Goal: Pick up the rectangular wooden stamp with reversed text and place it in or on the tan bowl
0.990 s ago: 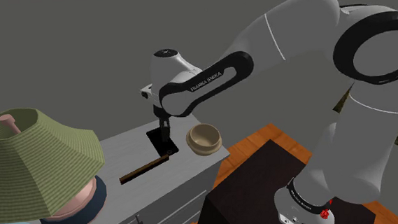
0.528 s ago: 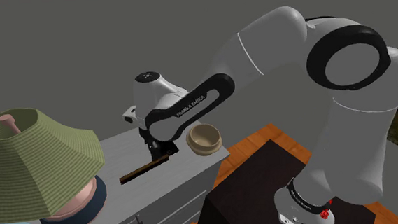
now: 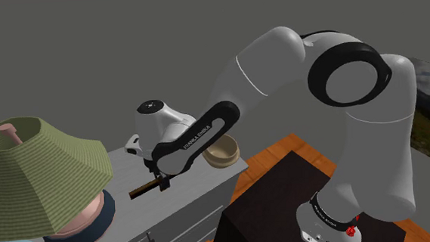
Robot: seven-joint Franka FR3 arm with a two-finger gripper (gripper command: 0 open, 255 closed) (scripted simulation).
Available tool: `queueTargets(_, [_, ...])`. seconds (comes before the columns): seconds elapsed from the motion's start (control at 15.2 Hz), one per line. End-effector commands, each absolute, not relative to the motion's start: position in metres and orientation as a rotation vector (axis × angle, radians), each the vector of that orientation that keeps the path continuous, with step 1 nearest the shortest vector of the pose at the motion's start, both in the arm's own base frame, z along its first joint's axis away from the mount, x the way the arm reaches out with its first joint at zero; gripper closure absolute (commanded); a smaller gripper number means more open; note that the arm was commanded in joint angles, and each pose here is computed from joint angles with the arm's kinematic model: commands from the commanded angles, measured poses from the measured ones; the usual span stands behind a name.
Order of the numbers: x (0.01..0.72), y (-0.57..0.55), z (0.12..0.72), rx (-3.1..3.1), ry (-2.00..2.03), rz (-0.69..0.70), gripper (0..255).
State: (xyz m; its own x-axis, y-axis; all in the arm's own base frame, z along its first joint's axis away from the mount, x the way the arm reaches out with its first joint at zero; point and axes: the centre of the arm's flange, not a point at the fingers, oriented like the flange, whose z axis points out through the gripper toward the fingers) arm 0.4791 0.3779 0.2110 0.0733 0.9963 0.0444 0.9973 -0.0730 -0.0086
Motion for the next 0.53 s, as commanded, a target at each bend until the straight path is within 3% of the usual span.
queueTargets(0.0, [0.4787, 0.3778, 0.2001, -2.273, -2.115, -0.042, 0])
queueTargets(0.46, [0.4786, 0.3782, 0.1918, -2.273, -2.115, -0.042, 0])
